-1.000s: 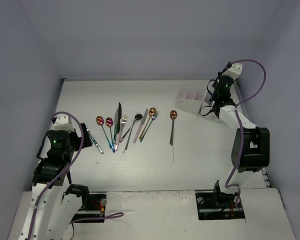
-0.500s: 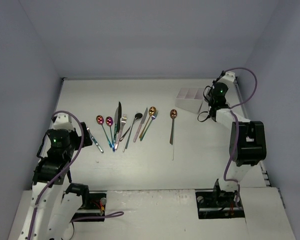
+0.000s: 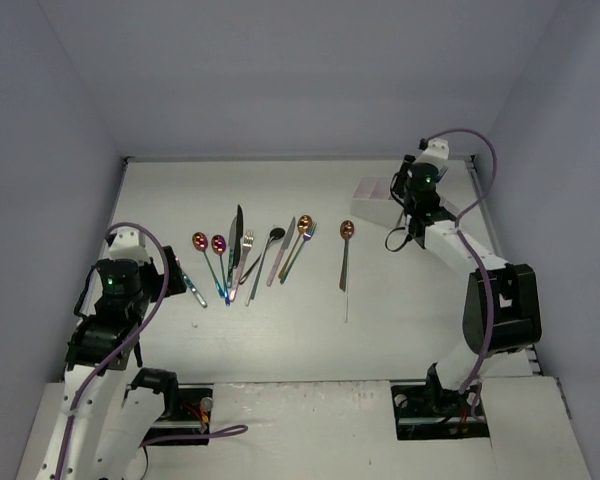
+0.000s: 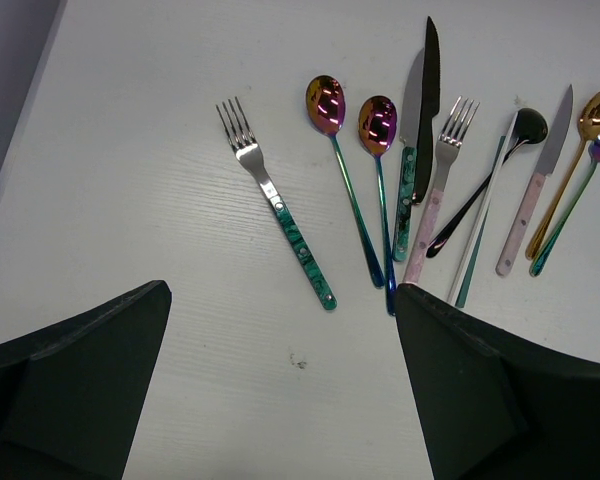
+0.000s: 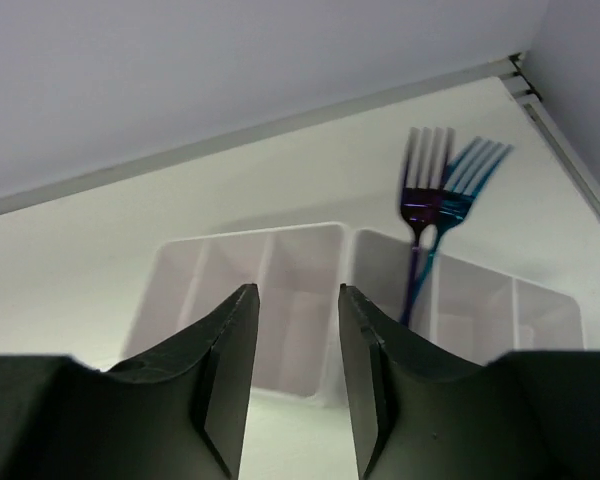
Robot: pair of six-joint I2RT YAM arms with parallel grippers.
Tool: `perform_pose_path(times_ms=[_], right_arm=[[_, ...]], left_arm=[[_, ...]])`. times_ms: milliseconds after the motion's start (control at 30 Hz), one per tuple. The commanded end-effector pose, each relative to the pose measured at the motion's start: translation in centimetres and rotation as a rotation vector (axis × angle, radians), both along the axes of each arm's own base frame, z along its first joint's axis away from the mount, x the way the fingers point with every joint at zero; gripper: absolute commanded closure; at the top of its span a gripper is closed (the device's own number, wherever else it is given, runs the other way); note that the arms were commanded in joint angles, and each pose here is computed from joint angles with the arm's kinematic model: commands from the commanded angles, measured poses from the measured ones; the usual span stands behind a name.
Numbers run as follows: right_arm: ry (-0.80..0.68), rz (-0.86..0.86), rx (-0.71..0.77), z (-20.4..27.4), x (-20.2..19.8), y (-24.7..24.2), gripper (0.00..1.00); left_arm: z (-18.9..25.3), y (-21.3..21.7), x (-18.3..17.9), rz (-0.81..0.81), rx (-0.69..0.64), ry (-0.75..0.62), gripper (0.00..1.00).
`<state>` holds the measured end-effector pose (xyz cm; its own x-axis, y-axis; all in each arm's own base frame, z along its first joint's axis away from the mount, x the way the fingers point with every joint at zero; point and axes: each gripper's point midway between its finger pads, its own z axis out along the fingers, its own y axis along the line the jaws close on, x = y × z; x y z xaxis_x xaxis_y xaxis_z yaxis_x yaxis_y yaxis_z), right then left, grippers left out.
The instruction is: Sort the eating utensils into containers
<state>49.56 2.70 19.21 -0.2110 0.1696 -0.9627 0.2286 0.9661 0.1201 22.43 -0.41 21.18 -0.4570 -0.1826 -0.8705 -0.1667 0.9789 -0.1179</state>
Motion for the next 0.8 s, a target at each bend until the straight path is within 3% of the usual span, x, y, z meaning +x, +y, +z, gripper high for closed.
perform_pose_path(times_ms=[0, 167, 333, 767], right_arm=[[-0.034, 0.093, 0.033, 7.1, -1.8, 6.2, 0.57], [0.131, 0.175, 0.062, 3.1, -4.7, 12.8, 0.48], [0.28, 0.172, 0.086, -2.7, -6.1, 16.9, 0.47], [0.433, 0.166, 0.141, -11.5, -6.3, 23.9, 0.48]], left_arm=[[1.7, -0.5, 1.2, -0.023, -0.006, -0.059, 0.07], [1.6, -0.6, 1.2, -0.029, -0.007, -0.054, 0.07], [1.5, -0.6, 1.3, -0.029, -0.004, -0.048, 0.07], [1.3, -0.6, 1.2, -0.03, -0.005, -0.04, 0.07]])
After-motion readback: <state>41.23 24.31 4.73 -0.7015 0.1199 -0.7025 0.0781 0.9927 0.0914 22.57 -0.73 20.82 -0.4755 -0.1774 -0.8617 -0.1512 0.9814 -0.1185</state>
